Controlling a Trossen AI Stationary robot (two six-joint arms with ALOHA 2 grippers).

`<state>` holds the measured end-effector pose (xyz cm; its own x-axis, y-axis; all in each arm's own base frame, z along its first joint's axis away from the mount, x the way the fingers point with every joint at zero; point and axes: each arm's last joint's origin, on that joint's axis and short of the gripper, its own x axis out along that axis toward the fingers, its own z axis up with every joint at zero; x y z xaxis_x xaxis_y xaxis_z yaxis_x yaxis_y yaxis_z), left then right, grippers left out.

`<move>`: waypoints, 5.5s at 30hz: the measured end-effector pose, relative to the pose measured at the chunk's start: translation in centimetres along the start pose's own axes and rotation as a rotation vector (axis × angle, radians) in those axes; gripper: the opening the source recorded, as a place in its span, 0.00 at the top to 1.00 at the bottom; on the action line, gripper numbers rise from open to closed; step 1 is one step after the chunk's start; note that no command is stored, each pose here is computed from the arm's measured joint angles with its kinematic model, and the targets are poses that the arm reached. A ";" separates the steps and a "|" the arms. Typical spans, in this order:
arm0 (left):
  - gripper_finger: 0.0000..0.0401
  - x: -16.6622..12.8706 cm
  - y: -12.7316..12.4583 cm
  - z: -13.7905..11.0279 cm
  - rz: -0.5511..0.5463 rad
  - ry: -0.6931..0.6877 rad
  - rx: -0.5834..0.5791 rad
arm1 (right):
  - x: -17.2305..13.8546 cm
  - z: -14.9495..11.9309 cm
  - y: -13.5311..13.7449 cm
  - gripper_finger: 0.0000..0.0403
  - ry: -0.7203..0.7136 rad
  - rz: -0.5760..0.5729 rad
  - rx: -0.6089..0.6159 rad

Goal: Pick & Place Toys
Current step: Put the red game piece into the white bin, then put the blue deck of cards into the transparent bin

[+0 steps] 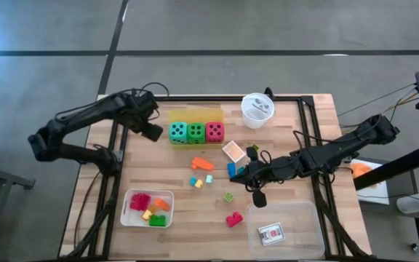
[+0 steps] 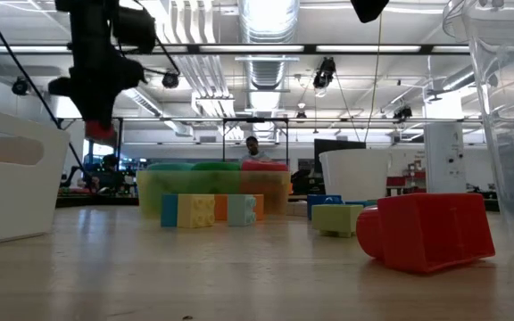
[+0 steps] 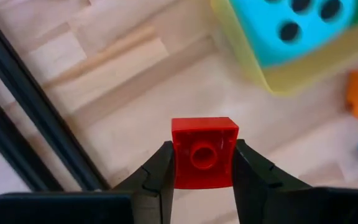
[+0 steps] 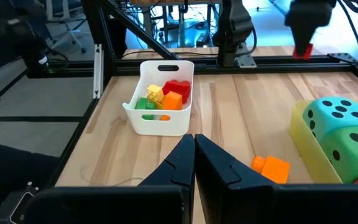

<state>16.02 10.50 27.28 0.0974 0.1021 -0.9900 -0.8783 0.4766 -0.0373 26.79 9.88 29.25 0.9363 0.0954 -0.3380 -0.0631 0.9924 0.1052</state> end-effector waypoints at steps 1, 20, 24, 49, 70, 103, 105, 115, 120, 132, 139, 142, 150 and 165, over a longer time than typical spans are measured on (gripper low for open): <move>0.74 -0.4 -0.3 -0.2 0.001 0.007 0.013 | 0.0 0.0 0.0 0.98 0.000 0.000 0.000; 0.74 -4.8 -9.2 -12.0 -0.128 0.151 0.360 | 0.0 0.0 0.0 0.98 0.000 0.000 0.000; 0.74 -4.9 -10.4 -15.4 -0.145 0.158 0.391 | 0.0 0.0 0.0 0.98 0.000 0.000 0.000; 0.74 1.2 -16.1 -25.0 0.002 0.149 0.847 | 0.0 0.0 0.0 0.98 0.000 -0.001 0.000; 0.74 3.1 -15.1 -25.0 0.047 0.166 0.690 | 0.0 0.0 0.0 0.98 0.000 0.000 0.000; 0.66 4.4 -14.7 -25.2 0.010 0.206 0.634 | 0.0 0.0 0.0 0.98 0.000 -0.001 0.001; 0.66 4.4 -14.8 -25.2 0.006 0.215 0.634 | 0.0 0.0 0.0 0.98 0.000 -0.001 0.000; 0.65 4.0 -15.0 -25.0 -0.051 0.239 0.571 | 0.0 0.0 0.0 0.98 0.000 -0.001 0.000; 0.65 4.0 -15.0 -24.7 -0.046 0.229 0.566 | 0.0 0.0 0.0 0.98 0.000 -0.001 0.000; 0.49 4.1 -14.7 -24.4 -0.007 0.159 0.542 | 0.0 0.0 0.0 0.98 0.000 -0.001 0.000; 0.22 4.0 -14.6 -24.3 0.005 0.167 0.535 | 0.0 0.0 0.0 0.98 0.000 0.000 0.000; 0.14 4.0 -14.6 -24.4 0.004 0.170 0.535 | 0.0 0.0 0.0 0.98 0.000 0.000 0.000; 0.01 4.0 -14.6 -24.4 0.001 0.174 0.535 | 0.0 0.0 0.0 0.98 0.000 0.000 0.000; 0.08 3.2 -13.9 -24.4 -0.024 0.304 0.713 | 0.0 0.0 0.0 0.98 0.000 -0.001 0.000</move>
<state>17.16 -17.07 21.35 -0.1106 -0.1099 -0.9878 -0.3538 0.9331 -0.0641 26.80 9.84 29.25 0.9363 0.0943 -0.3382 -0.0620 0.9925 0.1051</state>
